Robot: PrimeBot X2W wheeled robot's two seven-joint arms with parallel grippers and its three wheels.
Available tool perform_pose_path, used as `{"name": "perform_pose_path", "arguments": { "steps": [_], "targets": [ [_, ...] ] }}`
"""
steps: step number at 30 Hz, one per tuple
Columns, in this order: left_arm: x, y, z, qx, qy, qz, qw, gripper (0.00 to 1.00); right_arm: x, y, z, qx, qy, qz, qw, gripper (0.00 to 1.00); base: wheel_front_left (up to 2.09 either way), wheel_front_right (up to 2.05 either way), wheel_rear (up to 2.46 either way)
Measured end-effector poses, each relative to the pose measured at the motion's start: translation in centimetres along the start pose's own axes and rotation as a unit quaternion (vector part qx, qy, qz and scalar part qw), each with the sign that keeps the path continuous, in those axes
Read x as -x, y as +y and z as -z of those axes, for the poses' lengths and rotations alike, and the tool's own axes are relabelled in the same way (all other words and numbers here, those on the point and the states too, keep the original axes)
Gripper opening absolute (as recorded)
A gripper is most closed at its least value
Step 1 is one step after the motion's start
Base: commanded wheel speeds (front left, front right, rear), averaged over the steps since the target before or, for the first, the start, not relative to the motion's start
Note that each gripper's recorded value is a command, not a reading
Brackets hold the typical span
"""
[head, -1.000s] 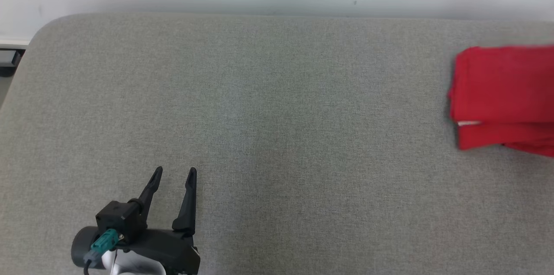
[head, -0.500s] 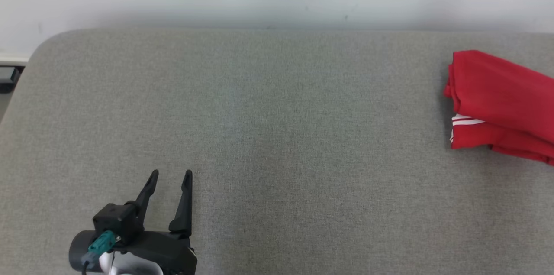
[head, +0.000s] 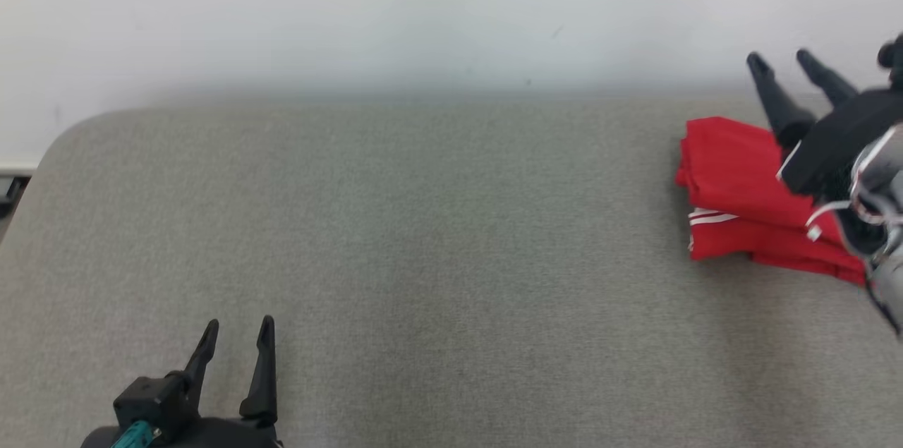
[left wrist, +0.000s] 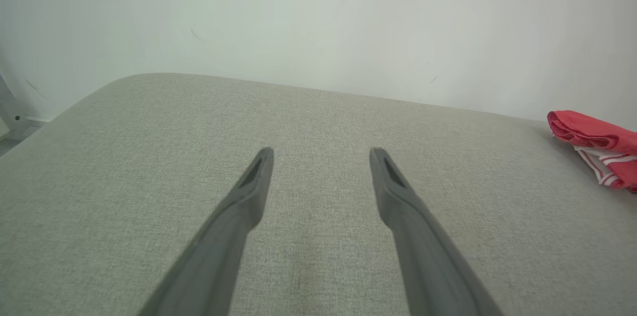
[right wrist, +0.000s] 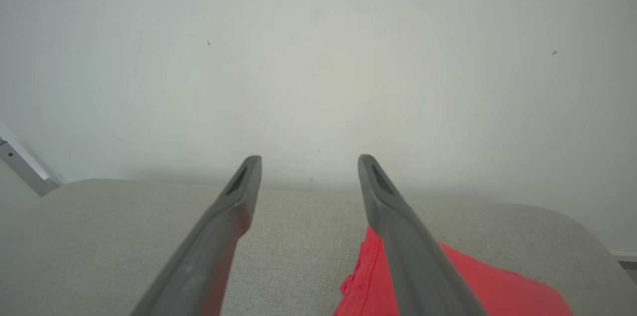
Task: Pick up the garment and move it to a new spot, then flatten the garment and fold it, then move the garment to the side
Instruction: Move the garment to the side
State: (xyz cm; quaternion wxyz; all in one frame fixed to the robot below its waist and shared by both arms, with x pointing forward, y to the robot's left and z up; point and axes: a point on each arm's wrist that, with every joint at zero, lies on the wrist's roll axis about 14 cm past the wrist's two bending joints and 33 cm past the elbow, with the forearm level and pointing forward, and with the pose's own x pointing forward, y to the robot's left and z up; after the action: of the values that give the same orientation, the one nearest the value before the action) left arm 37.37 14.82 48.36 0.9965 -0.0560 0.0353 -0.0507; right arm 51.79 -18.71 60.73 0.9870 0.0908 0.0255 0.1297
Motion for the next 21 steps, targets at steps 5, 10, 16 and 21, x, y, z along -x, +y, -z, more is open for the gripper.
{"name": "perform_pose_path", "arguments": {
  "steps": [5, 10, 16, 21],
  "targets": [
    [0.6, -0.7, -0.7, 0.002, -0.014, 0.007, 1.0, 1.0, 2.9, 0.0, 0.4, -0.008, -0.042, 0.004, 0.999, 1.0, 0.0, 0.0, 0.0],
    [0.9, -1.0, -2.1, 0.003, -0.038, 0.01, 0.999, 1.0, 5.9, 0.2, 1.1, -0.01, -0.083, 0.021, 0.996, 1.0, 0.0, 0.0, 0.0],
    [1.7, -1.2, -2.5, 0.008, -0.048, 0.008, 0.999, 1.0, 9.2, 0.2, 3.4, -0.013, -0.079, 0.049, 0.996, 1.0, 0.0, 0.0, 0.0],
    [2.2, -1.6, -2.5, 0.01, -0.051, 0.012, 0.999, 1.0, 11.2, 0.8, 4.0, -0.002, -0.082, 0.051, 0.995, 1.0, 0.0, 0.0, 0.0]
  ]
}}
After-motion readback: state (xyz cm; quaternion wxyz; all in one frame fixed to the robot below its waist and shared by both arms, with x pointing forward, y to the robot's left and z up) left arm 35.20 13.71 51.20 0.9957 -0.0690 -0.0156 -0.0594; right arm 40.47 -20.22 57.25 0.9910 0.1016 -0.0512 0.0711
